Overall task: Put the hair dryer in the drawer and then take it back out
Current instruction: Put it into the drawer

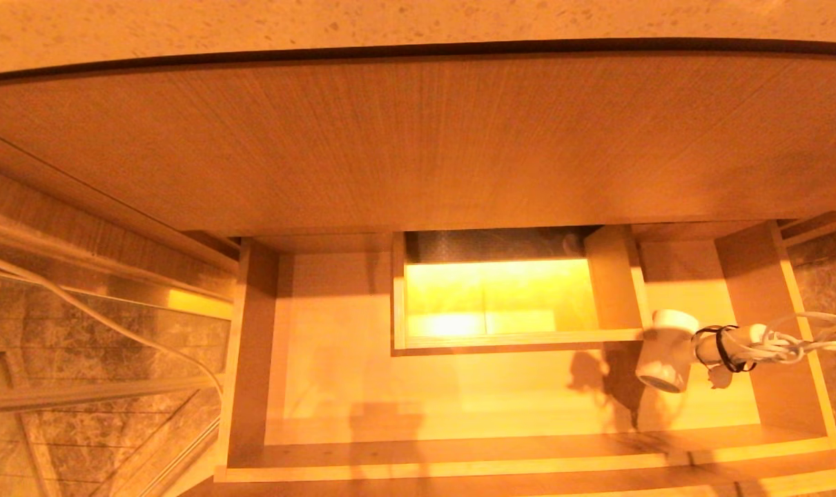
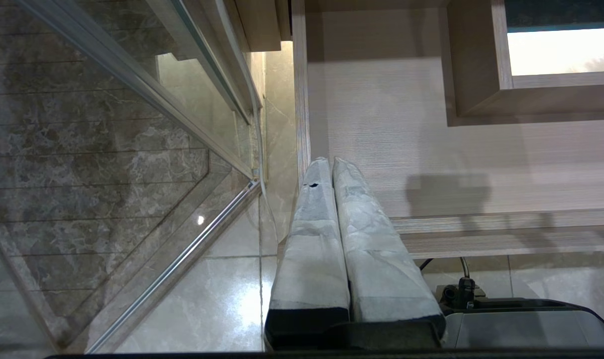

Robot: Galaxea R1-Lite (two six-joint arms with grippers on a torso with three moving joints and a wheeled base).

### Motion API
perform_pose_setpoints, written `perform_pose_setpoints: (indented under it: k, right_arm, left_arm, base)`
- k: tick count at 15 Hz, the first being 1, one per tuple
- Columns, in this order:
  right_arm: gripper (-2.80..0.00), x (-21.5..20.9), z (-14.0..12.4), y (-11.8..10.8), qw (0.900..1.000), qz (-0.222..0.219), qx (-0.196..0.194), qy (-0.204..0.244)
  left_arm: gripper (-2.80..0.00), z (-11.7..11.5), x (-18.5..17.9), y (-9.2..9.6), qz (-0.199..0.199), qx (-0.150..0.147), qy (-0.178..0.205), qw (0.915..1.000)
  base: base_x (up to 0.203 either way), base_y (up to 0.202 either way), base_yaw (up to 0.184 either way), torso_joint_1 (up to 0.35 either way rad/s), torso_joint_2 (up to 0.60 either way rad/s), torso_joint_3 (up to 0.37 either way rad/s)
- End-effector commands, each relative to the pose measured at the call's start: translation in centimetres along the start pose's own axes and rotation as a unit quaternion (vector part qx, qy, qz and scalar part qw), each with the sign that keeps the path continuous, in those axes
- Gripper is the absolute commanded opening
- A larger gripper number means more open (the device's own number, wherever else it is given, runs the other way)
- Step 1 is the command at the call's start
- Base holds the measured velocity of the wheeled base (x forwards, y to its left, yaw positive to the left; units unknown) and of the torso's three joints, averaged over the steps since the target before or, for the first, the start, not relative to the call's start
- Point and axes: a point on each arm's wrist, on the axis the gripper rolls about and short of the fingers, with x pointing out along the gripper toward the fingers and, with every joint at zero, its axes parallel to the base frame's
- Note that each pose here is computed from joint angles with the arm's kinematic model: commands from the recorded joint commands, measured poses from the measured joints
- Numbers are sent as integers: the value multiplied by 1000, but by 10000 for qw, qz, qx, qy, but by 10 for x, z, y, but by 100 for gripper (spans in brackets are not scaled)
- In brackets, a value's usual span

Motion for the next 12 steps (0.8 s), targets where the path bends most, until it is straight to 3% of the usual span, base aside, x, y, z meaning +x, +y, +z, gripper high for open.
perform_pose_setpoints:
  k: [1, 12]
  right_arm:
    - [-280, 14, 2, -2, 9998, 160, 2, 100]
    - [-280, 65, -5, -7, 9960, 608, 252, 612]
  left_arm:
    - [-280, 0, 0, 0, 2, -2, -2, 10000]
    - [-280, 0, 0, 0, 2, -2, -2, 10000]
  base:
    - [0, 0, 0, 0, 0, 0]
    - [0, 0, 0, 0, 0, 0]
